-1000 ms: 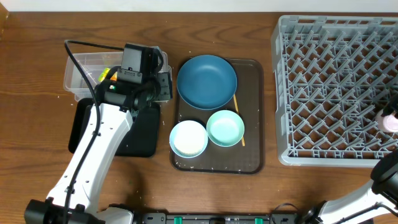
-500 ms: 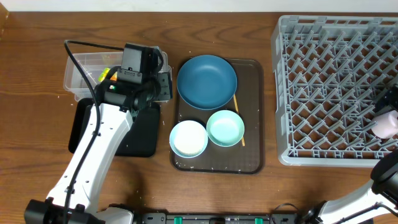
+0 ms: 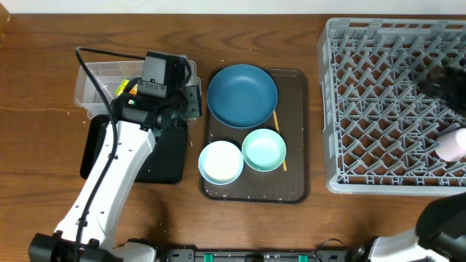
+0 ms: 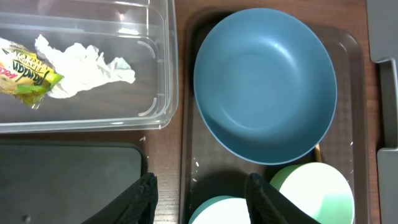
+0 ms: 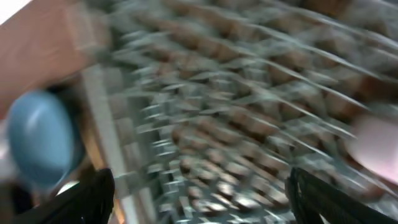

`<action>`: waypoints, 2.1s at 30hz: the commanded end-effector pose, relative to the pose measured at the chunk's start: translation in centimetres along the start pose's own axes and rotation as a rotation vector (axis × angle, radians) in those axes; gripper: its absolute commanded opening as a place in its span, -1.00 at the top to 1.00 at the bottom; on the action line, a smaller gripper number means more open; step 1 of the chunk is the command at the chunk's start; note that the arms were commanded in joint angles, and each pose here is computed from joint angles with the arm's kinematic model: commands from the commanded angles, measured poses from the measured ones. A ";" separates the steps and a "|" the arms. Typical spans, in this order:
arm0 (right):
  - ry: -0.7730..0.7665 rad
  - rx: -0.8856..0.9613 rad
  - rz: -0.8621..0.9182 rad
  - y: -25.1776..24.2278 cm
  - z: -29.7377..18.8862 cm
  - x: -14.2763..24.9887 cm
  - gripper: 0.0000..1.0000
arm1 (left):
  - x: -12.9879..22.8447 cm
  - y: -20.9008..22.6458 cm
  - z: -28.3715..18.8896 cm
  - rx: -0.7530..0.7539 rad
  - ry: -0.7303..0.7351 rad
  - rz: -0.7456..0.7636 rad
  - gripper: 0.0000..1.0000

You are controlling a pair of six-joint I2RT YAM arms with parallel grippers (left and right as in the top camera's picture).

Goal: Sort waste into correct bins and load items into the dishwasher rack
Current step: 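Move the right gripper to the mint bowl and grasp it, then lift the mint bowl and place it in the dish rack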

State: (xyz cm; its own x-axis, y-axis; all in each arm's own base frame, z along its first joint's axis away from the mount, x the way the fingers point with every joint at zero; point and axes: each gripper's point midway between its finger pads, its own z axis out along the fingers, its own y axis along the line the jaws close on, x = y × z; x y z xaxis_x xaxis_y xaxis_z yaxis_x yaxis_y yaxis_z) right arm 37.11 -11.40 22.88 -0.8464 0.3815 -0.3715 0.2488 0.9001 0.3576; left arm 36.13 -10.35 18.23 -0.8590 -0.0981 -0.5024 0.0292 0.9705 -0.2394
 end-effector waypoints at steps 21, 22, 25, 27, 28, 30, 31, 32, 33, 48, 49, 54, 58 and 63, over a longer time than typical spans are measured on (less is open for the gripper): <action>0.547 -0.032 -0.634 19.1 15.3 15.3 -0.19 | 1.6 0.9 0.0 -0.033 0.064 0.000 0.03; 0.572 -0.028 -0.639 19.1 15.6 15.9 -0.17 | 1.6 0.9 0.0 -0.033 0.064 0.000 0.04; 0.648 -0.013 -0.658 19.3 16.5 18.0 -0.15 | 1.6 0.9 0.0 -0.033 0.064 0.000 0.04; 0.680 -0.001 -0.668 19.4 17.1 19.0 -0.14 | 1.6 0.9 0.0 -0.033 0.064 0.000 0.04; 0.690 0.004 -0.671 19.5 17.5 19.4 -0.14 | 1.6 0.9 0.0 -0.034 0.065 0.000 0.03; 0.710 0.012 -0.671 19.6 18.1 20.3 -0.14 | 1.6 0.9 0.1 -0.034 0.065 0.001 0.03; 0.721 0.018 -0.675 19.6 18.3 20.7 -0.13 | 1.6 1.0 0.1 -0.034 0.065 0.000 0.03; 0.731 0.028 -0.678 19.4 18.7 21.1 -0.10 | 1.6 1.0 0.1 -0.034 0.066 0.000 0.03; 0.736 0.036 -0.677 19.3 18.8 21.3 -0.06 | 1.6 1.0 0.1 -0.034 0.066 0.000 0.04; 0.749 0.107 -0.643 16.7 21.1 23.5 0.86 | 1.7 1.0 0.2 -0.035 0.070 0.000 0.04; 0.742 0.104 -0.644 16.8 21.1 23.4 0.89 | 1.7 1.0 0.3 -0.035 0.070 0.000 0.03; 0.691 0.103 -0.653 17.4 20.2 21.9 0.97 | 1.7 1.0 0.3 -0.036 0.071 0.000 0.04; 0.565 0.130 -0.665 18.0 17.7 18.2 0.97 | 1.7 1.0 0.3 -0.036 0.072 0.000 0.04; 0.311 0.159 -0.649 18.6 13.6 11.9 0.98 | 1.7 1.0 0.4 -0.036 0.074 -0.001 0.03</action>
State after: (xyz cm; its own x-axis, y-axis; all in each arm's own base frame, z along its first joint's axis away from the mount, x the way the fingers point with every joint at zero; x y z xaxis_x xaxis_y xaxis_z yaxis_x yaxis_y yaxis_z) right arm 35.08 14.99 7.62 -0.9344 -0.3563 -0.0057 -0.3552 0.9301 0.0939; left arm 34.84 -10.04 17.39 -0.8887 -0.0910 -0.4494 0.0147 0.9740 -0.2262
